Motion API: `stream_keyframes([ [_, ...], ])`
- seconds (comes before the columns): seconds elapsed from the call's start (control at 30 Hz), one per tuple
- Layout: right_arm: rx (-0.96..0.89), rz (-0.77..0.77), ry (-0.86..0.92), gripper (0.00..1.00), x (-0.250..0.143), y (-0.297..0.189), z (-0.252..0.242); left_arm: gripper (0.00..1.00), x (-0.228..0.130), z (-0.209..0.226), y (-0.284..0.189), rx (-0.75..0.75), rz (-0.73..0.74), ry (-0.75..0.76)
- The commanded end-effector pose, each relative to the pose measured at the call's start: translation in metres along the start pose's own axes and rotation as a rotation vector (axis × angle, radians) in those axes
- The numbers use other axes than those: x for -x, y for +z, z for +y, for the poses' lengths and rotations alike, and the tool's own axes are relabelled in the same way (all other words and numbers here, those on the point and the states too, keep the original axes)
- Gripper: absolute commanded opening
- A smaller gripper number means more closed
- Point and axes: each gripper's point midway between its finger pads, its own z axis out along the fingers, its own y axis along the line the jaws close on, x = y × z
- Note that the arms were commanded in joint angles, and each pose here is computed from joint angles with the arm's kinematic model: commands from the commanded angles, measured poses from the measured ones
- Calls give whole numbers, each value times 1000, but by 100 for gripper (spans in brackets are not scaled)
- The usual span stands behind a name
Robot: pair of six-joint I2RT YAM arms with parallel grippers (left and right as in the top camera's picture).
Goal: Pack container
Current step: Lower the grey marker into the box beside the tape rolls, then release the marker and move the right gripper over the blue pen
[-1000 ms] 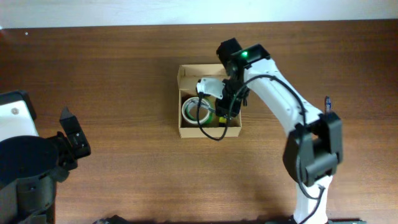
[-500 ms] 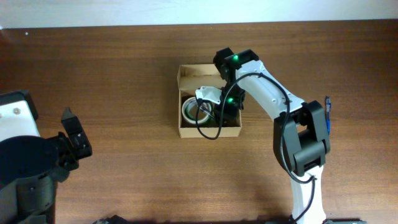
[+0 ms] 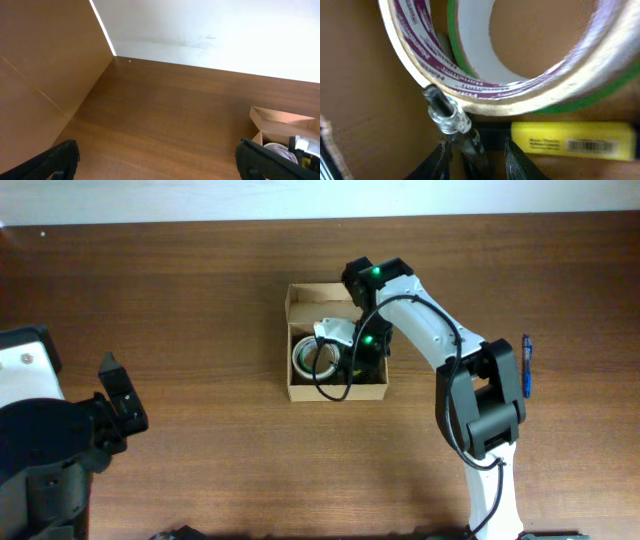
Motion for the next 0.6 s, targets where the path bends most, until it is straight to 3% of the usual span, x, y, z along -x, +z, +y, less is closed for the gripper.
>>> stream_keyframes([
  [0.0, -29, -31, -3, 35, 12, -18, -2, 100, -1, 0, 0, 1, 5, 15],
  [0.33, -202, -137, 110, 41, 45, -87, -16, 100, -1, 0, 0, 1, 5, 16],
  [0.57, -496, -236, 497, 48, 30, -157, -69, 99, -1, 0, 1, 3, 4, 17],
])
